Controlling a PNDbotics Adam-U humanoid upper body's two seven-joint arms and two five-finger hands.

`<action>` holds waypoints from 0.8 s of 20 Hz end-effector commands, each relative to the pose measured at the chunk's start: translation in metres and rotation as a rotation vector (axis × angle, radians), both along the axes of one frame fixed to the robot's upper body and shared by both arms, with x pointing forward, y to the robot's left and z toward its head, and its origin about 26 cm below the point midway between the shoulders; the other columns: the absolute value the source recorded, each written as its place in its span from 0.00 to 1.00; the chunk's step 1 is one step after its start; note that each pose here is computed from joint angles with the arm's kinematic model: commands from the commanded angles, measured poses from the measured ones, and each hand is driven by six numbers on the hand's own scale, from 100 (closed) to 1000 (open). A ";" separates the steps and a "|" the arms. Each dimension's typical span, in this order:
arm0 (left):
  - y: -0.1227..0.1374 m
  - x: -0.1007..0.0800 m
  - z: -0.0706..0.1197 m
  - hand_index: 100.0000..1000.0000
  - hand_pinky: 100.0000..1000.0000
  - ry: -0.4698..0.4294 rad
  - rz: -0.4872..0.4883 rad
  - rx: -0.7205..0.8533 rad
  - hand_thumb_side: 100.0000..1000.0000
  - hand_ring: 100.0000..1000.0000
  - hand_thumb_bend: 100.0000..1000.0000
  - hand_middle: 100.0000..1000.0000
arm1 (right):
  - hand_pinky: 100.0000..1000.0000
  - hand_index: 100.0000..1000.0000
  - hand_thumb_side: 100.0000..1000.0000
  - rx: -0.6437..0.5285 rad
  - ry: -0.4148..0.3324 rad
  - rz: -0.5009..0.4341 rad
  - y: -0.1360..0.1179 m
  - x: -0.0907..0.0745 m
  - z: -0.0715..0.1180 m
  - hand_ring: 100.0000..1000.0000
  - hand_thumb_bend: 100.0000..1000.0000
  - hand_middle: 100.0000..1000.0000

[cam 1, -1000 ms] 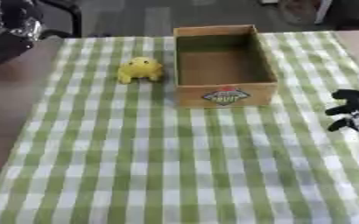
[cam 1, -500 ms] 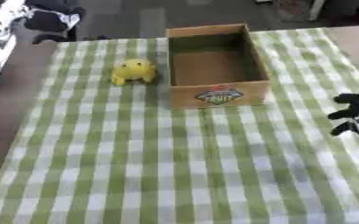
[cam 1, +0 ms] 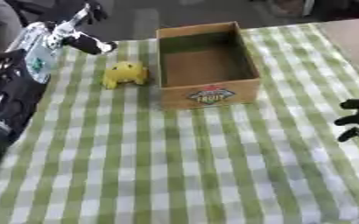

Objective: Pick up objects on the table and place them in the box.

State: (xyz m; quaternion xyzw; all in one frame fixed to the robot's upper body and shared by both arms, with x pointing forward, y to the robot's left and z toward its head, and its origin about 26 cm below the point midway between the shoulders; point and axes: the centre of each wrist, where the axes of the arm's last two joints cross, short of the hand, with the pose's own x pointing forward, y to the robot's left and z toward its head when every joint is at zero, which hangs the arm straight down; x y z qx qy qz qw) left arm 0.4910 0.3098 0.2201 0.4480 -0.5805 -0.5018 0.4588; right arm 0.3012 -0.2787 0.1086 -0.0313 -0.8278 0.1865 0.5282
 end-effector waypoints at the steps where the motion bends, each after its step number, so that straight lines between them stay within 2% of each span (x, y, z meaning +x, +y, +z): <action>1: 0.005 0.002 0.013 0.71 0.67 -0.005 0.022 0.021 0.07 0.63 0.53 0.60 | 0.41 0.77 0.60 -0.024 -0.028 0.009 -0.001 0.001 0.009 0.61 0.00 0.71; 4: 0.006 0.002 0.009 0.71 0.67 0.018 0.021 0.027 0.01 0.64 0.54 0.61 | 0.41 0.77 0.60 -0.024 -0.031 0.007 -0.001 0.001 0.010 0.61 0.00 0.71; 16: 0.011 0.002 -0.006 0.72 0.67 0.155 0.013 0.005 0.01 0.64 0.54 0.62 | 0.41 0.77 0.61 -0.024 -0.036 0.008 0.000 0.002 0.012 0.61 0.00 0.71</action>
